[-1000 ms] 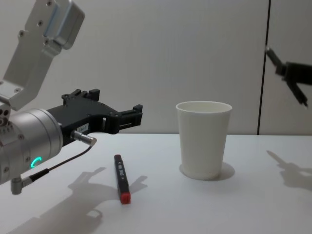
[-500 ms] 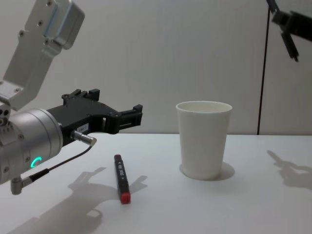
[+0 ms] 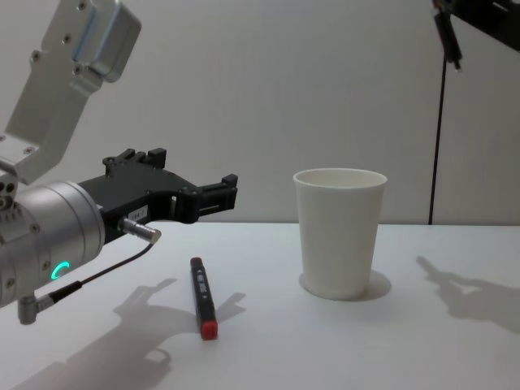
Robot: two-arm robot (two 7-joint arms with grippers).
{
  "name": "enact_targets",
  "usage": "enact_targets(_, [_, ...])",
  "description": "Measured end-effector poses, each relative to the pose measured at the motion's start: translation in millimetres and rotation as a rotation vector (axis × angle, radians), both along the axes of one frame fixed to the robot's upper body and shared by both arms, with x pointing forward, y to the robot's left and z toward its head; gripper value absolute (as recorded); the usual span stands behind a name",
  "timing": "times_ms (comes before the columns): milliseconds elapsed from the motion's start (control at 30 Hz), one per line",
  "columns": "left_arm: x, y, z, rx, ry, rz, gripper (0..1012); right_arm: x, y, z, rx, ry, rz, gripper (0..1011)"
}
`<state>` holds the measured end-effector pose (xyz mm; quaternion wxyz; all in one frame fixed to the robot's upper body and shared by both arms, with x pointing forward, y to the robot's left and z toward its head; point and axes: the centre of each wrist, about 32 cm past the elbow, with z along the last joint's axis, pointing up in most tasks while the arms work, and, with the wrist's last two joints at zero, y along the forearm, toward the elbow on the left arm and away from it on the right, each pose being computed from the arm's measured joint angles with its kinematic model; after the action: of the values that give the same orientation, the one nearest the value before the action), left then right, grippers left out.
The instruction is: Place the pen into the pen holder.
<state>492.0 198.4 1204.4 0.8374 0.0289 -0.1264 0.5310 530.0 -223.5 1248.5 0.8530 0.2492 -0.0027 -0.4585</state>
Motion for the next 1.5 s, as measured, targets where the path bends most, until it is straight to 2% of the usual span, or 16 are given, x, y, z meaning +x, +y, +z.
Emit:
enact_targets(200, [0.0, 0.0, 0.0, 0.0, 0.0, 0.0, 1003, 2.5, 5.9, -7.5, -0.001, -0.022, 0.048, 134])
enact_targets(567, [0.0, 0.0, 0.0, 0.0, 0.0, 0.0, 1003, 7.1, 16.6, -24.2, -0.028, -0.044, 0.085, 134])
enact_targets(1133, [0.0, 0.0, 0.0, 0.0, 0.0, 0.0, 1003, 18.3, 32.7, -52.3, -0.113, -0.069, 0.072, 134])
enact_targets(1500, [0.0, 0.0, 0.0, 0.0, 0.0, 0.0, 1003, 24.1, 40.1, -68.1, -0.149, -0.059, 0.054, 134])
